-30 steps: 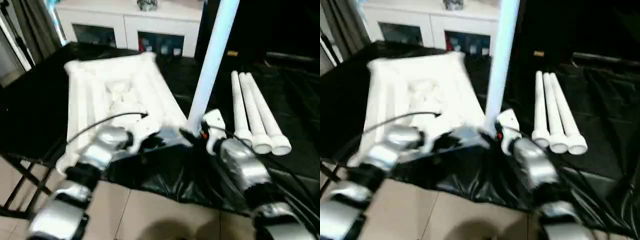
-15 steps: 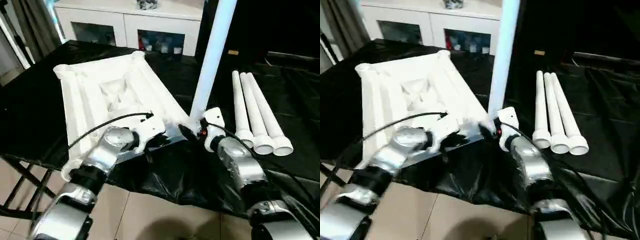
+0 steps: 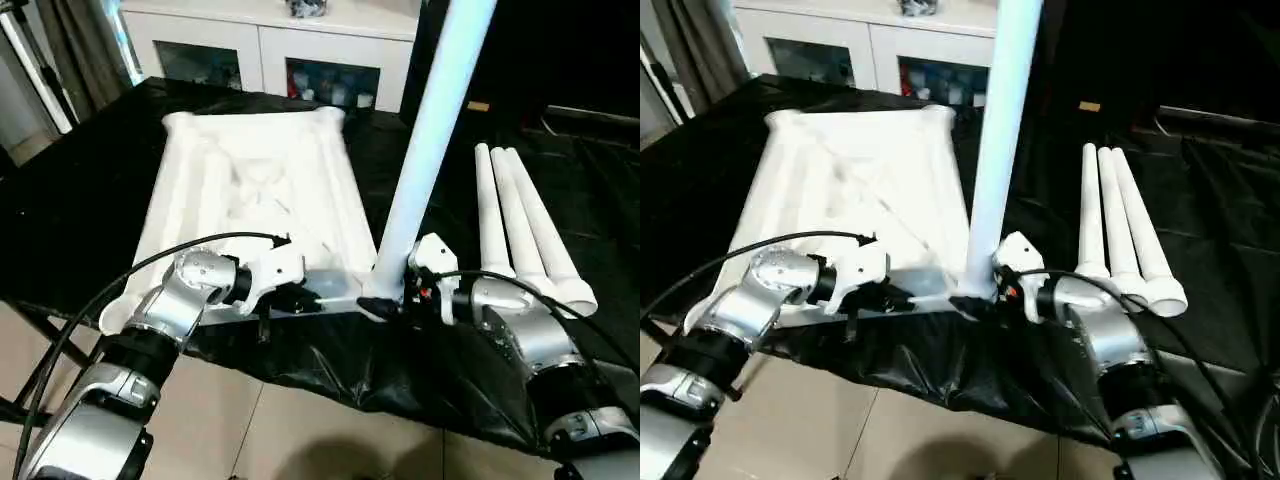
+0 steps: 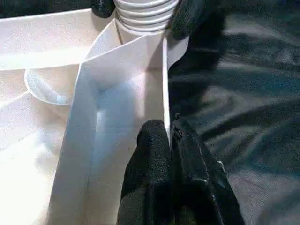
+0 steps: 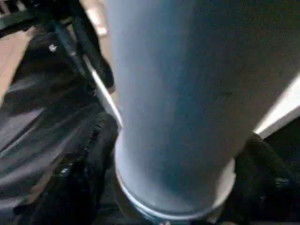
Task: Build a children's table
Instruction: Rotate leg to tighten
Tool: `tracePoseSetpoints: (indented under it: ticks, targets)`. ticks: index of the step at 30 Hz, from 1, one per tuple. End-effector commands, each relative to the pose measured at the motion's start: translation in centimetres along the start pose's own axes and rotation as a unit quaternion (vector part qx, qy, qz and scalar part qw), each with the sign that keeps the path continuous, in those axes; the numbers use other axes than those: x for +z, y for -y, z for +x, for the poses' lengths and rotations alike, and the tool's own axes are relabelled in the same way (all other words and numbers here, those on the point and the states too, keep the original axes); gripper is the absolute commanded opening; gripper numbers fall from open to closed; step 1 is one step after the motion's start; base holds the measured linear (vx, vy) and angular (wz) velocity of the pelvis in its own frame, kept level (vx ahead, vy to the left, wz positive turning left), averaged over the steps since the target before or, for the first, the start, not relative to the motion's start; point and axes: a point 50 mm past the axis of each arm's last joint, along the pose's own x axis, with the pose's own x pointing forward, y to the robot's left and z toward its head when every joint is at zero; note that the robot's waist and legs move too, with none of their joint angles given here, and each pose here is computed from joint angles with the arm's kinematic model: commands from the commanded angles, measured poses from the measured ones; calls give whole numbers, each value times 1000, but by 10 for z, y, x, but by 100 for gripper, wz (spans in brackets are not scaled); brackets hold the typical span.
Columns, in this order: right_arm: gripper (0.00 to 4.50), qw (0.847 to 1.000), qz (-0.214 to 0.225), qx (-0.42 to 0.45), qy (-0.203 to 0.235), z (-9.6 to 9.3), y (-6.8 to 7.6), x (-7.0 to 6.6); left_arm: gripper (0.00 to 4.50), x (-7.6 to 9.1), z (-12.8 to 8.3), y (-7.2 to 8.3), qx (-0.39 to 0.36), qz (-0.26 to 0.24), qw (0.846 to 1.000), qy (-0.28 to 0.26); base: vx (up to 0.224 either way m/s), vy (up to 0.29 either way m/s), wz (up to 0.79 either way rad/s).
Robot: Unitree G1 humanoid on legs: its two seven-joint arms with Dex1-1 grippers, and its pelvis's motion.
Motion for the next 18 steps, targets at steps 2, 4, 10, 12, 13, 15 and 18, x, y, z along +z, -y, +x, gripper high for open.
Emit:
tracePoseSetpoints:
  ticks: [2, 4, 10, 12, 13, 15, 18]
  targets:
    - [307, 998, -5, 61, 3, 14, -14, 3, 0, 8, 3, -4, -2, 18, 1000, 0, 0, 0, 0]
    - [282, 998, 0, 63, 8, 16, -15, 4, 0, 9, 2, -5, 0, 17, 1000, 2, 0, 0, 0]
    - [272, 999, 26, -47, 8, 29, -9, -3, 0, 13, 14, -11, 65, -23, 998, 15, 0, 0, 0]
    - [272, 994, 35, -101, 6, 36, -6, -5, 0, 16, 20, -13, 91, -34, 995, 18, 0, 0, 0]
    - [271, 986, 49, -159, 7, 43, -2, -7, 0, 20, 28, -14, 115, -42, 992, 23, 0, 0, 0]
    - [270, 971, 87, -221, 14, 55, 0, -7, 0, 27, 42, -14, 140, -64, 987, 35, 0, 0, 0]
    - [270, 955, 120, -271, 23, 74, -5, -3, 0, 41, 65, -7, 150, -71, 985, 47, 0, 0, 0]
